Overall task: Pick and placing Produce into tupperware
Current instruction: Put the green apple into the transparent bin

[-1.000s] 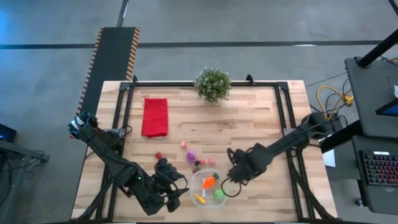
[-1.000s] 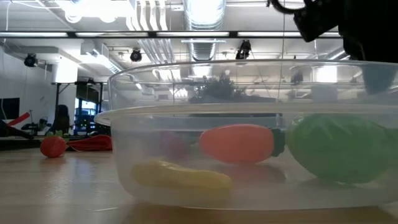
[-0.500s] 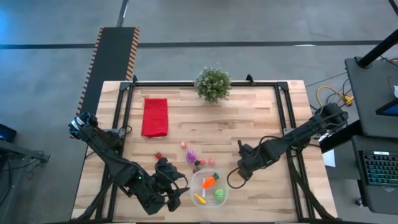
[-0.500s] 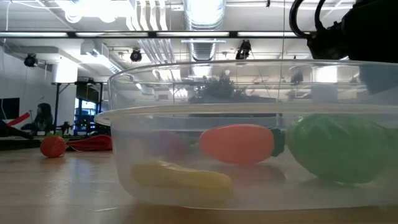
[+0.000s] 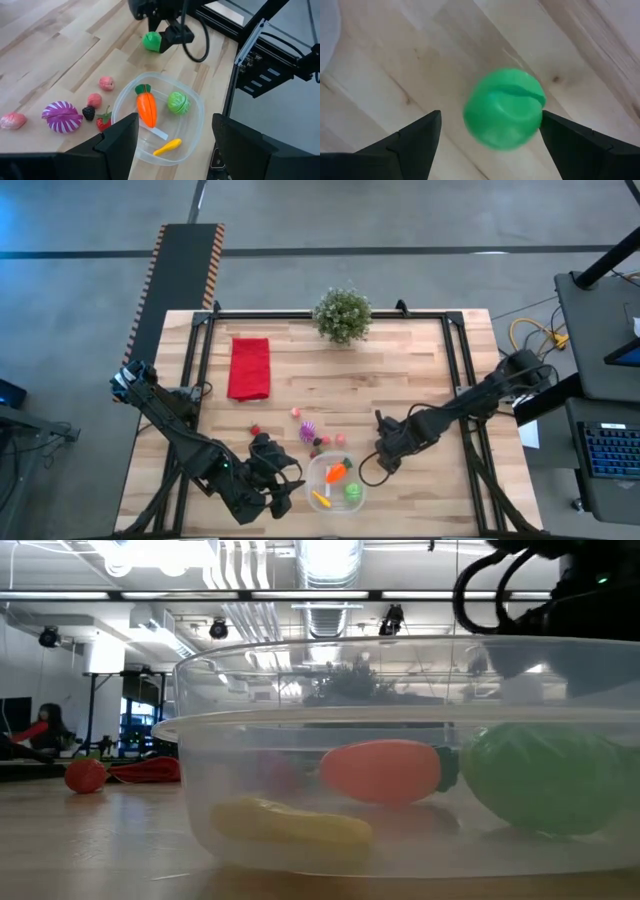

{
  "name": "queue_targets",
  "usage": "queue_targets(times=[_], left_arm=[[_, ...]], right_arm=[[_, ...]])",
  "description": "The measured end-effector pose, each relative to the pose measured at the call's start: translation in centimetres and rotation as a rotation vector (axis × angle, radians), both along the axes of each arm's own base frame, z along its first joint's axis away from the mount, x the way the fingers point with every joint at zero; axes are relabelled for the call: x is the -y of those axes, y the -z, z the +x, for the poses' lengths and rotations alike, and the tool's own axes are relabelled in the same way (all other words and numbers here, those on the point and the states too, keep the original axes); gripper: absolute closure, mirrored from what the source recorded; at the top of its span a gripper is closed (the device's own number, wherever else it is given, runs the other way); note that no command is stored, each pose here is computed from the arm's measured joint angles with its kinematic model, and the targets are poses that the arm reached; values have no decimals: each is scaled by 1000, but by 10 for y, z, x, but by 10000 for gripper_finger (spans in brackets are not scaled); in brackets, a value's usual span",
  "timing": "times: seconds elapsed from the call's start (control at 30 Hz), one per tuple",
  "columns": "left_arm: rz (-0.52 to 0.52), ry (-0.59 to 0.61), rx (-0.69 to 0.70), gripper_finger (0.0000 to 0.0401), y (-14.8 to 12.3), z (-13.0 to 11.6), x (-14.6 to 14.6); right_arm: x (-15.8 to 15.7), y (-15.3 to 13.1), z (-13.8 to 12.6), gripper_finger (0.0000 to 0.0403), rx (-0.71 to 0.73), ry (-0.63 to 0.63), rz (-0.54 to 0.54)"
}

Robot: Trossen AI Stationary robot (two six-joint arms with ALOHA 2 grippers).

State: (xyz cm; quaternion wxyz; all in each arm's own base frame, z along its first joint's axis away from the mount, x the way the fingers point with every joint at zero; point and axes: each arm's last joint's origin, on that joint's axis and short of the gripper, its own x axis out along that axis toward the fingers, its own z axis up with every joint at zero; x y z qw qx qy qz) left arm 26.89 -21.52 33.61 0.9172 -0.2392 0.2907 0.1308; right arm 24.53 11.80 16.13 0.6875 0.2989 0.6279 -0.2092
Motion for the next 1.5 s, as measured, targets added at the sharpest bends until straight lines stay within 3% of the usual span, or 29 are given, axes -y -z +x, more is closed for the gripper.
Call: queue_targets(times=[0.23,0.57,1.1,1.37,1.5], left_arm=[[0,0,1,161,0,0,0],[0,0,0,161,0,0,0],[7,-1,-9,161,4,0,0],[-6,-21,-5,161,5,0,0],[-3,-25,-2,161,5,0,-1]], right_arm=[[0,3,13,81,14,-27,20],[0,4,11,139,0,-38,20],[0,3,10,172,-1,-39,31],[-9,-39,30,166,99,-93,50],[-20,-72,50,167,222,-146,83]])
